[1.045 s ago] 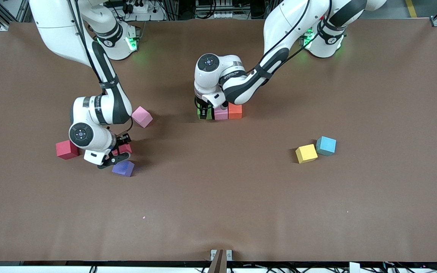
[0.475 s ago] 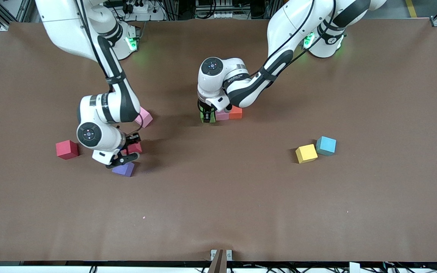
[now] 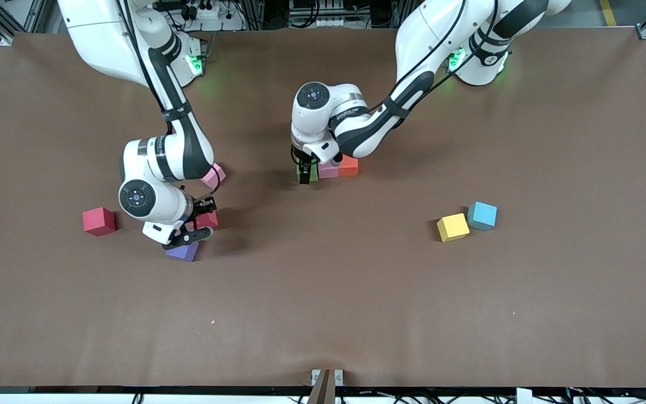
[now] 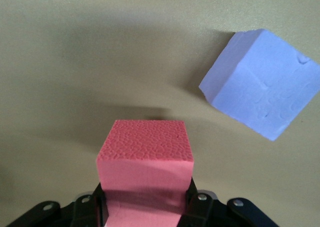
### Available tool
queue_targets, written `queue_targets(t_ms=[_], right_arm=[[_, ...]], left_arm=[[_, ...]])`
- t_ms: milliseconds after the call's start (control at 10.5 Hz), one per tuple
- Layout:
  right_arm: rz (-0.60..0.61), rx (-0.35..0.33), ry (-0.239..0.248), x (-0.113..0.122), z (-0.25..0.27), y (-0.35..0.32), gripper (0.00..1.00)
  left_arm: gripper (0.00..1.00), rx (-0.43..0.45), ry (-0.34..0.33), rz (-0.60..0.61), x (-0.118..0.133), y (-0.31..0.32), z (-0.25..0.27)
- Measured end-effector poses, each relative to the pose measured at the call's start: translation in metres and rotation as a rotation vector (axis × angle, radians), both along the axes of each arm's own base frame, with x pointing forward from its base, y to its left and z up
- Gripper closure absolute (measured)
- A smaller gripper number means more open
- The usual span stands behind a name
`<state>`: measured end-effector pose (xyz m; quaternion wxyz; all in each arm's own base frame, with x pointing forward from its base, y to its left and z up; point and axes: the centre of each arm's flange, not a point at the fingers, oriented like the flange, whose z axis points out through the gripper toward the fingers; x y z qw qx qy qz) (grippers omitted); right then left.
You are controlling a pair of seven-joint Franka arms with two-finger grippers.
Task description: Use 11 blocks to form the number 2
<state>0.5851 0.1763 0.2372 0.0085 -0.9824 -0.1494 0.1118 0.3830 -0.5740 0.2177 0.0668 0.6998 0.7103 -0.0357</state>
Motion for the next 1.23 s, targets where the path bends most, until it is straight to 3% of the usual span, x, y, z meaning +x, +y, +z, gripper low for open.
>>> queue_targets(t_ms=[285,760,1235], right_arm=[[-0.053,-0.005,-0.022,-0.004,0.009,0.038,0.46],[-0.178,0.108,-0.024,-0.009,0.022,0.114,0.46],[-0.234,0.061,-0.037,-0.030,0.000,0.218,0.46]], left_arm=[[0.00,0.030,-0.052,-0.010,0.005,0.003,0.057],[0.00,0.148,-0.044,-0.053,0.038,0.049,0.110],[0.00,0.157,-0.020,-0.288,0.159,0.186,0.128]])
